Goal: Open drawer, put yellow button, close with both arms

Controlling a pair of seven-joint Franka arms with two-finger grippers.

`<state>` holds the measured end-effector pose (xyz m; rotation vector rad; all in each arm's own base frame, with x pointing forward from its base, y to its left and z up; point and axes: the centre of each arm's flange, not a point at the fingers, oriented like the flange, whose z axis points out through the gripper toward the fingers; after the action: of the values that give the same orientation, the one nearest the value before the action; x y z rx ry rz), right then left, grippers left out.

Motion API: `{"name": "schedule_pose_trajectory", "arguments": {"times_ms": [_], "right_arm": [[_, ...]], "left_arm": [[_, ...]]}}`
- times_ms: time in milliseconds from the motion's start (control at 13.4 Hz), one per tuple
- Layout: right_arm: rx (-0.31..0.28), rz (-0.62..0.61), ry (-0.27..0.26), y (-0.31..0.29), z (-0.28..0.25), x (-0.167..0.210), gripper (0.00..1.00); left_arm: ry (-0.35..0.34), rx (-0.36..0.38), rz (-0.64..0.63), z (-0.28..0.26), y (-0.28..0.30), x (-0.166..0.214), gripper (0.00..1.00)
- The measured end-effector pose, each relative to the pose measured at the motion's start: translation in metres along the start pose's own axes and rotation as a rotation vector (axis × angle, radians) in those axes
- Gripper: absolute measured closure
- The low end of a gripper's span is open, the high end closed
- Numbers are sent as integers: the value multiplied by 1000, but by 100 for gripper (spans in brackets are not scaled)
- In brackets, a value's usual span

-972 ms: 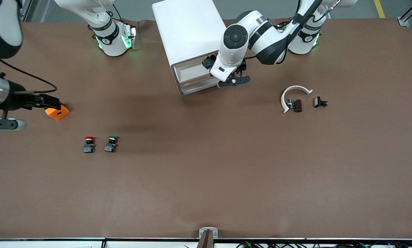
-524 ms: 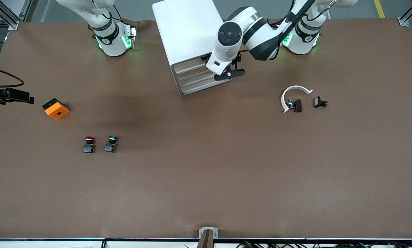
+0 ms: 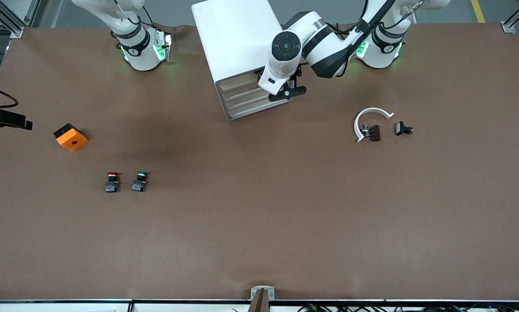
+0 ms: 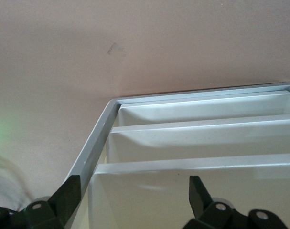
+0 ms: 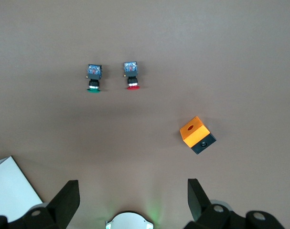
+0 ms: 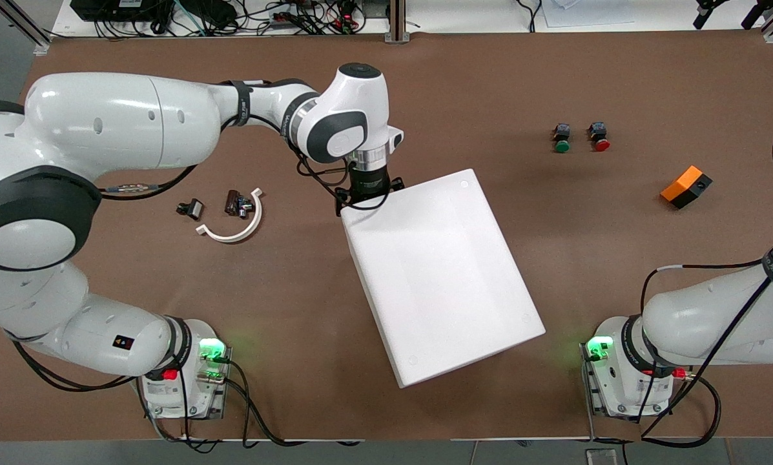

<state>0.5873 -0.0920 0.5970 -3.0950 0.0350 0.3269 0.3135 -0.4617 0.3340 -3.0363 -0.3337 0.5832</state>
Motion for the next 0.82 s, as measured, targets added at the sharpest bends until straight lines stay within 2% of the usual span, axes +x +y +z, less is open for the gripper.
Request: {"name": "schedule_pose_trajectory", "arguments": {"times_ms": [150, 374, 673, 823], "right_arm": [[-21, -10, 3, -6, -11, -7, 0], [-45, -42, 26, -27, -29, -21, 0], [-49, -57, 79, -36, -57, -46, 0], [-54, -87, 102, -53, -70, -58, 0]], "left_arm": [[45, 4, -3, -12, -6, 17, 0], [150, -26, -79, -61, -38, 88, 0], [267, -127, -226, -147, -102, 178, 0], [319, -154, -251, -185, -136, 207, 0]]}}
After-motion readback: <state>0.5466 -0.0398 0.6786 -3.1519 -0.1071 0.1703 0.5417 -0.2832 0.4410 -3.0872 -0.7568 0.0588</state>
